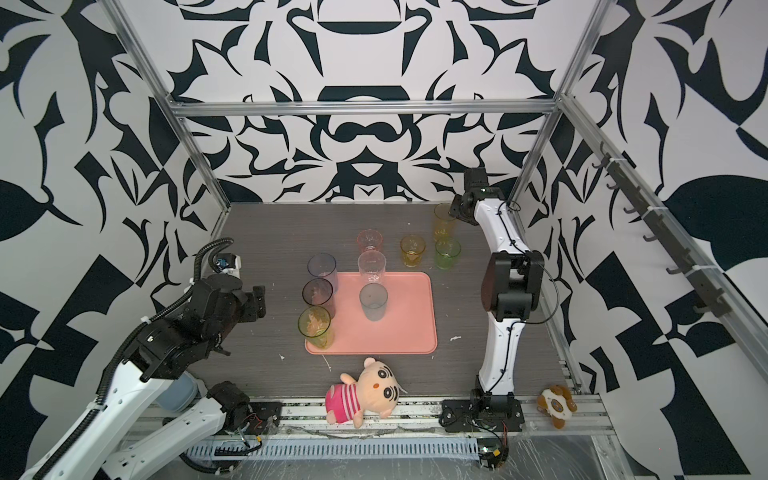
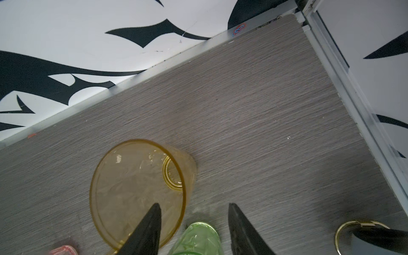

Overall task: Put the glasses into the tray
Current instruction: 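Move the right gripper over the tall yellow glass beyond the tray, then lower the right gripper around the tall yellow glass and close it, then lift the tall yellow glass and carry it toward the tray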

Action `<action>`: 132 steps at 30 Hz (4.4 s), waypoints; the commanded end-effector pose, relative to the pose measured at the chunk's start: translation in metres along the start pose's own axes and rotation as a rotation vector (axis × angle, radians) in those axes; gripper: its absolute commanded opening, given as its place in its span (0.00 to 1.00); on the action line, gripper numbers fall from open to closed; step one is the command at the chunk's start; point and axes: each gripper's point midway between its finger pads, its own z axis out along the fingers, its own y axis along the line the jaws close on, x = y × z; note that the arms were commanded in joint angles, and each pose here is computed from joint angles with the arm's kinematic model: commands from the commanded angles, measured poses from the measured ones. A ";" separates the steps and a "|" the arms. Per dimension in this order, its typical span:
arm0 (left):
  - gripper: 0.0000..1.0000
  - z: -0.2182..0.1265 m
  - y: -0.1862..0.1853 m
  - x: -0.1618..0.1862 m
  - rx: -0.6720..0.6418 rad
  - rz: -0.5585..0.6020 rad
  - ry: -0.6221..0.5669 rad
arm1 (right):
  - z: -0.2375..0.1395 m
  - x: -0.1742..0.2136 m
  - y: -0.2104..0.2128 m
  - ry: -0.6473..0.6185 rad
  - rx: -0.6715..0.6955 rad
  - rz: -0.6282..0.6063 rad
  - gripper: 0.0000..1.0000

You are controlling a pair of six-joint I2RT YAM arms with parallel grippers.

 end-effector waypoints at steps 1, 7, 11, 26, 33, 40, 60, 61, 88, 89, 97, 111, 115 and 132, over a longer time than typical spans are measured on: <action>0.78 0.001 0.005 0.001 -0.025 -0.008 -0.004 | -0.017 -0.015 0.007 -0.033 -0.036 0.018 0.52; 0.79 0.003 0.003 0.002 -0.023 -0.005 0.003 | -0.007 -0.011 0.009 -0.011 -0.050 0.027 0.44; 0.78 0.004 0.002 0.003 -0.019 -0.003 0.009 | -0.001 -0.007 0.011 0.006 -0.059 0.030 0.37; 0.78 0.003 -0.013 0.003 0.067 0.003 0.013 | 0.010 -0.001 0.012 0.032 -0.075 0.037 0.24; 0.78 0.001 -0.020 0.002 0.111 -0.003 0.010 | 0.010 -0.001 0.014 0.033 -0.077 0.035 0.19; 0.79 -0.001 -0.033 0.005 0.192 0.013 0.019 | 0.015 0.000 0.013 0.050 -0.071 0.035 0.20; 1.00 -0.008 -0.029 0.002 0.200 0.013 -0.008 | 0.020 0.000 0.014 0.065 -0.069 0.034 0.10; 1.00 -0.008 -0.029 0.002 0.200 0.013 -0.008 | 0.019 0.000 0.014 0.063 -0.070 0.032 0.08; 1.00 -0.012 -0.028 0.001 0.204 0.010 -0.022 | -0.111 -0.018 0.026 0.041 -0.084 -0.029 0.00; 0.99 -0.012 -0.028 0.001 0.204 0.010 -0.023 | -0.117 -0.016 0.028 0.045 -0.085 -0.035 0.00; 1.00 -0.014 -0.027 0.001 0.210 0.005 -0.028 | -0.175 0.008 0.046 0.064 -0.087 -0.118 0.00; 0.99 -0.017 -0.023 -0.002 0.200 -0.017 -0.050 | -0.249 0.070 0.070 0.070 -0.092 -0.282 0.00; 0.99 -0.017 -0.022 -0.002 0.200 -0.017 -0.051 | -0.260 0.094 0.073 0.086 -0.108 -0.320 0.00; 0.99 -0.016 -0.023 -0.001 0.200 -0.013 -0.045 | -0.265 0.187 0.057 0.204 -0.095 -0.415 0.00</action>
